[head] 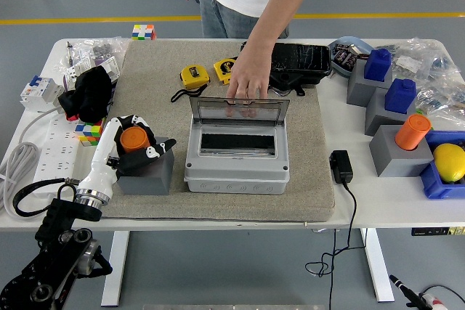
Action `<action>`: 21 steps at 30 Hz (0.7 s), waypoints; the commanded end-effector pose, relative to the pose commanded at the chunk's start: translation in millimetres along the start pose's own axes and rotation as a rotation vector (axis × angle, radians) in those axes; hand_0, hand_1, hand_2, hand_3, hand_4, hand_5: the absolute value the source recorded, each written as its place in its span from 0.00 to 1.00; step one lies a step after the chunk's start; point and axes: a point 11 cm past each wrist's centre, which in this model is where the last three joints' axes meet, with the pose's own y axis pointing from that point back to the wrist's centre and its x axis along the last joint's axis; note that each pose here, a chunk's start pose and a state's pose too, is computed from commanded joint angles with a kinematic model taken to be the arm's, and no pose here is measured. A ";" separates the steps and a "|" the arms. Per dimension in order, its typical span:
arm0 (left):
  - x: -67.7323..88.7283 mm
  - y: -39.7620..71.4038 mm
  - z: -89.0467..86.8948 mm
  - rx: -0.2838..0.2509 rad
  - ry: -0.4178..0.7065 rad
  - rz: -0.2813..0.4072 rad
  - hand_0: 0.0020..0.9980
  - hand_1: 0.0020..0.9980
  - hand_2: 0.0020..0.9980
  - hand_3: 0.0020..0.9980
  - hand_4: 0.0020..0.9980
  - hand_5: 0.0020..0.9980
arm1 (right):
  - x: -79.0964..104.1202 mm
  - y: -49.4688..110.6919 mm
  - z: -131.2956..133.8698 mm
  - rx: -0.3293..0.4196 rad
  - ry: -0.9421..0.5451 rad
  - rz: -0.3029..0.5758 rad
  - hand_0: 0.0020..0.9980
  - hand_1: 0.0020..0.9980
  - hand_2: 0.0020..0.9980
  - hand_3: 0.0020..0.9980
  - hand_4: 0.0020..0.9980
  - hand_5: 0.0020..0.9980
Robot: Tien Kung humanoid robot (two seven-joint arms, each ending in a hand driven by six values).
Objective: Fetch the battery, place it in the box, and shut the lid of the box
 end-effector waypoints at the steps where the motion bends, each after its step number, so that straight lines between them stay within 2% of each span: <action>1: 0.2 -0.1 0.0 0.000 0.000 0.003 0.10 0.10 0.17 0.18 1.00 0.15 | 0.0 0.0 0.0 0.000 0.000 0.000 0.90 0.89 0.84 0.87 1.00 1.00; 5: 2.2 -0.9 0.3 -0.003 -0.004 0.024 0.10 0.10 0.17 0.18 1.00 0.15 | 0.6 -0.1 -0.7 0.002 0.000 0.001 0.90 0.89 0.84 0.87 1.00 1.00; 6: 2.8 -1.0 0.2 -0.004 -0.004 0.030 0.07 0.06 0.13 0.14 0.96 0.14 | 0.7 -0.2 -1.0 0.002 -0.001 0.001 0.90 0.89 0.84 0.87 1.00 1.00; 8: 3.5 -1.1 -0.3 -0.003 0.002 0.036 0.07 0.06 0.13 0.14 0.96 0.14 | 0.9 -0.2 -1.1 0.002 -0.002 0.002 0.90 0.89 0.84 0.87 1.00 1.00; 11: 2.3 -1.5 -0.2 0.000 0.009 0.027 0.07 0.06 0.13 0.14 0.96 0.14 | 1.3 -0.3 -1.5 0.003 -0.002 0.003 0.90 0.89 0.84 0.87 1.00 1.00; 12: 1.9 -1.7 0.1 -0.001 0.009 0.024 0.06 0.05 0.10 0.11 0.88 0.19 | 1.5 -0.3 -1.8 0.003 -0.002 0.003 0.90 0.89 0.84 0.87 1.00 1.00; 17: 2.1 -3.3 2.0 -0.004 0.014 0.023 0.06 0.05 0.10 0.11 0.88 0.19 | 1.8 -0.6 -3.5 0.006 -0.004 0.004 0.90 0.89 0.84 0.87 1.00 1.00; 18: 2.2 -3.6 2.5 -0.005 0.014 0.023 0.06 0.04 0.10 0.11 0.84 0.20 | 1.9 -0.6 -3.6 0.006 -0.004 0.004 0.90 0.89 0.84 0.87 1.00 1.00; 21: 2.0 -4.3 3.9 -0.008 0.015 0.025 0.06 0.04 0.10 0.11 0.84 0.20 | 2.0 -0.5 -3.2 0.005 -0.004 0.004 0.90 0.89 0.84 0.87 1.00 1.00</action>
